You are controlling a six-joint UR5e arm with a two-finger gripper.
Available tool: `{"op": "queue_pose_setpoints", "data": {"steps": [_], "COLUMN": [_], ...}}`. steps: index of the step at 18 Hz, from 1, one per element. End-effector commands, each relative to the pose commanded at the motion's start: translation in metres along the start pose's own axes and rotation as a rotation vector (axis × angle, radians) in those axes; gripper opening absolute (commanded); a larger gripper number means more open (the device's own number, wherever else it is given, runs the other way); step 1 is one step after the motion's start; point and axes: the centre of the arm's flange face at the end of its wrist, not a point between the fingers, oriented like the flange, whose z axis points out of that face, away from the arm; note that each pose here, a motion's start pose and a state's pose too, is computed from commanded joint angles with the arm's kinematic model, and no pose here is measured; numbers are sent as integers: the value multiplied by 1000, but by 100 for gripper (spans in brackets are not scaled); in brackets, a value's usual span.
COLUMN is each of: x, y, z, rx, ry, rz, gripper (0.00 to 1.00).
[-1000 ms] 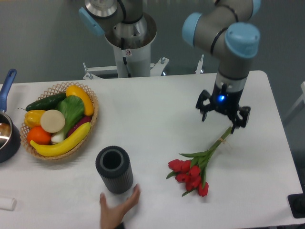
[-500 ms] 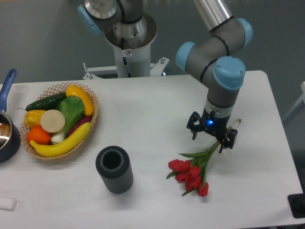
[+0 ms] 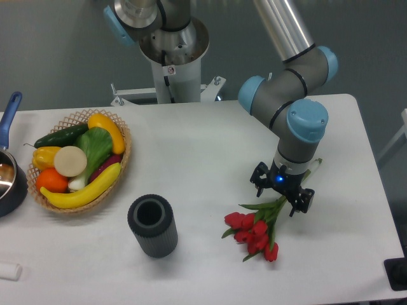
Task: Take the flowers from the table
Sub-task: 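Lower the gripper around the tulip stems and close it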
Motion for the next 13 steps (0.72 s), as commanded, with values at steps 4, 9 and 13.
{"op": "queue_pose_setpoints", "data": {"steps": [4,9,13], "x": [1,1,8], "y": [8,12,13], "z": [2,6,19], "rx": [-56,-74,-90], "ry": [-7,-3,21], "rz": [0,15,17], "gripper": [100,100,100]}}
